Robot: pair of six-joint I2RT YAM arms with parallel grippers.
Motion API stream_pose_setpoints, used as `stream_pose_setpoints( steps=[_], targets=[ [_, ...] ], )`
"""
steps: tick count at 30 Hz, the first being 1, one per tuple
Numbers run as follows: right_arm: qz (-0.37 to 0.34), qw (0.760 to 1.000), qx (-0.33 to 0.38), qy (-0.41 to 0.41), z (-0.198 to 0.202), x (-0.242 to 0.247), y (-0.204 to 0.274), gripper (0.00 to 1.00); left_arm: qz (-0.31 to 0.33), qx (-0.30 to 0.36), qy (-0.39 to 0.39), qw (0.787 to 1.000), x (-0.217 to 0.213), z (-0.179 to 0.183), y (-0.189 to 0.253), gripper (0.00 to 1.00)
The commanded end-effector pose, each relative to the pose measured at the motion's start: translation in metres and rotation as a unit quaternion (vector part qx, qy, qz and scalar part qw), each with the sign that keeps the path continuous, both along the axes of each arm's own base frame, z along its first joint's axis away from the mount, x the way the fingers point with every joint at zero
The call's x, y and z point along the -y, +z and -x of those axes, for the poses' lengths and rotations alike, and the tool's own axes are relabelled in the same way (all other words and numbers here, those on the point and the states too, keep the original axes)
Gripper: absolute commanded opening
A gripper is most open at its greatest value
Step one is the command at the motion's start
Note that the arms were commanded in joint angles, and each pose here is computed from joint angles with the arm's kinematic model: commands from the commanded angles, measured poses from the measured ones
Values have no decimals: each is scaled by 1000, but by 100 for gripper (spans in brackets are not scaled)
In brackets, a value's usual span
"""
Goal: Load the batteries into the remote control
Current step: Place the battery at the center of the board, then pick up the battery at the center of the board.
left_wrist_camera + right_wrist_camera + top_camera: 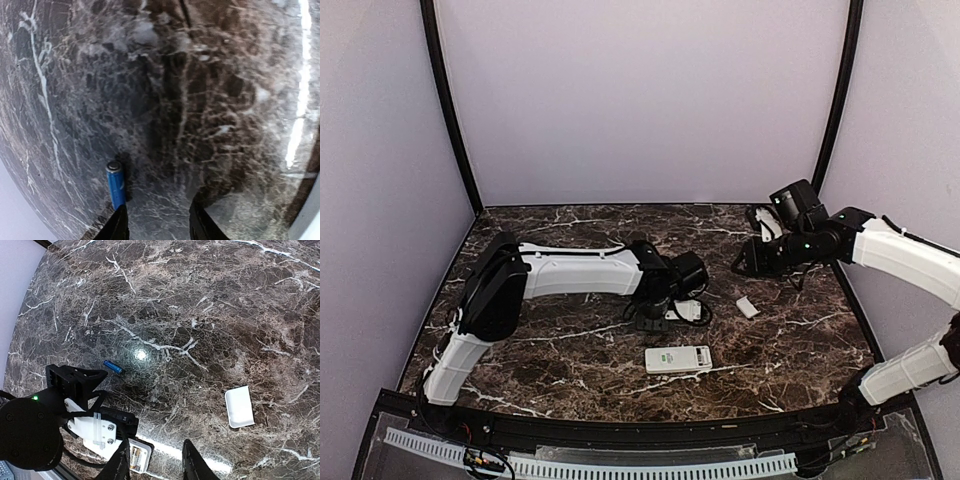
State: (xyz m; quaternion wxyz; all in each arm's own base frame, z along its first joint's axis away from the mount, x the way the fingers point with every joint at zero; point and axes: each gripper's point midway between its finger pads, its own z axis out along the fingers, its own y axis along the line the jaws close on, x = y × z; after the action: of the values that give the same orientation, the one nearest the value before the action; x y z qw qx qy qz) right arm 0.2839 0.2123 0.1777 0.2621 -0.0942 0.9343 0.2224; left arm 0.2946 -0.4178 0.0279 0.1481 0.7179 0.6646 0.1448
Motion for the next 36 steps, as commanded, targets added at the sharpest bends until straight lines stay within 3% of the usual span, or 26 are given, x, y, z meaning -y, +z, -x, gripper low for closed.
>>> stream_pose_setpoints(
  steps=[1,4,9,14,17,19,23,24,25,26,28,36],
  targets=[
    [-14,1000,9,5,0,-3,5,33,-33,-131,-7,991,-17,54,-28,42],
    [-24,999,12,25,3,-8,7,34,3,-129,-5,992,-6,52,-10,44],
    [-37,994,31,101,3,-28,14,38,122,-95,29,988,14,21,43,59],
    [-14,985,68,156,-18,-45,28,40,244,-55,86,964,12,-15,107,64],
    [-20,979,78,187,-31,-62,33,41,316,-33,138,938,-9,-32,146,67],
    [-19,977,73,199,-43,-72,29,41,351,-34,179,918,-32,-34,148,70],
    [-5,971,43,237,-56,-97,-2,39,494,-43,239,835,-70,-34,185,84],
    [3,967,38,251,-56,-105,-11,39,547,-54,242,800,-68,-35,203,86],
    [14,964,37,264,-57,-113,-18,39,564,-55,254,783,-87,-30,201,90],
    [31,958,38,282,-55,-122,-26,39,604,-55,252,754,-88,-31,217,92],
    [66,944,42,321,-50,-140,-43,42,632,-48,262,728,-106,-27,219,97],
    [174,899,25,401,-38,-176,-115,51,601,-19,372,707,-149,-37,178,99]
  ],
)
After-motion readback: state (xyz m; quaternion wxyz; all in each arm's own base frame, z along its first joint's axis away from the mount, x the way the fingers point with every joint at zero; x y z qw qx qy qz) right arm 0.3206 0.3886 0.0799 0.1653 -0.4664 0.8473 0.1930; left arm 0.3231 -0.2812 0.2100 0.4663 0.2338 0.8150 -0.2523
